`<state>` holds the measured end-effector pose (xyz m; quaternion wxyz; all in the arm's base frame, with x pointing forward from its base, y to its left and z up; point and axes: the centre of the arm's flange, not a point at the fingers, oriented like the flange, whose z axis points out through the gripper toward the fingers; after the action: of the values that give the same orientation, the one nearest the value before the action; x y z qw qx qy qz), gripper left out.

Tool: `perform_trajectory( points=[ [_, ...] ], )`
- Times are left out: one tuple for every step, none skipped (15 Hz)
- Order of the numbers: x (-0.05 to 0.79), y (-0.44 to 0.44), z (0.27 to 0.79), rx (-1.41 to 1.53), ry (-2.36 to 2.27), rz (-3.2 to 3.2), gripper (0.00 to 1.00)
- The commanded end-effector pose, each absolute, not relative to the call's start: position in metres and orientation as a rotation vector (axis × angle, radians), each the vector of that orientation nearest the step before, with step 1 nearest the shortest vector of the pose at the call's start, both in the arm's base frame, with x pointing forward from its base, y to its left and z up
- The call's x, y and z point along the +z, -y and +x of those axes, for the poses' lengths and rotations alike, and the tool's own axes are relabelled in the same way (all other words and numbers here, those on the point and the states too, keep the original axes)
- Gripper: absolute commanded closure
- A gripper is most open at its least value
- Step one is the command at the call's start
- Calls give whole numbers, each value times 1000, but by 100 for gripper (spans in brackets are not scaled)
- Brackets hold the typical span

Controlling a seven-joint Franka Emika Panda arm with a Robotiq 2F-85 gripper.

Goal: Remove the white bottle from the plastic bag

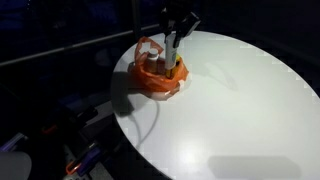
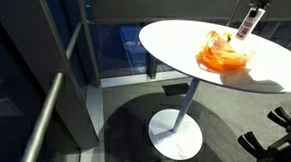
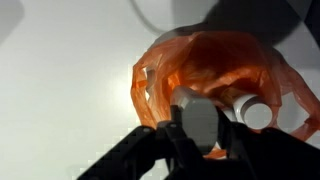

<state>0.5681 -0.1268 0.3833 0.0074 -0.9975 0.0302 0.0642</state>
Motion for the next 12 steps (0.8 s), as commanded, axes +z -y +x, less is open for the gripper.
perform_trajectory(
  points=[
    [417,140,576,164,-197,-3097,89],
    [423,146,579,153,-227,-3098,89],
    [428,153,583,145,-257,-3095,89],
    [432,161,587,133,-282,-3092,89],
    [434,168,590,121,-305,-3089,89],
    [436,176,594,112,-329,-3084,89],
    [437,184,596,103,-351,-3079,89],
    [435,193,600,104,-372,-3065,89],
    [433,200,603,100,-392,-3055,89],
    [429,209,606,103,-416,-3045,89],
    [424,217,609,109,-440,-3036,89],
    [418,225,613,118,-463,-3024,89]
  ],
)
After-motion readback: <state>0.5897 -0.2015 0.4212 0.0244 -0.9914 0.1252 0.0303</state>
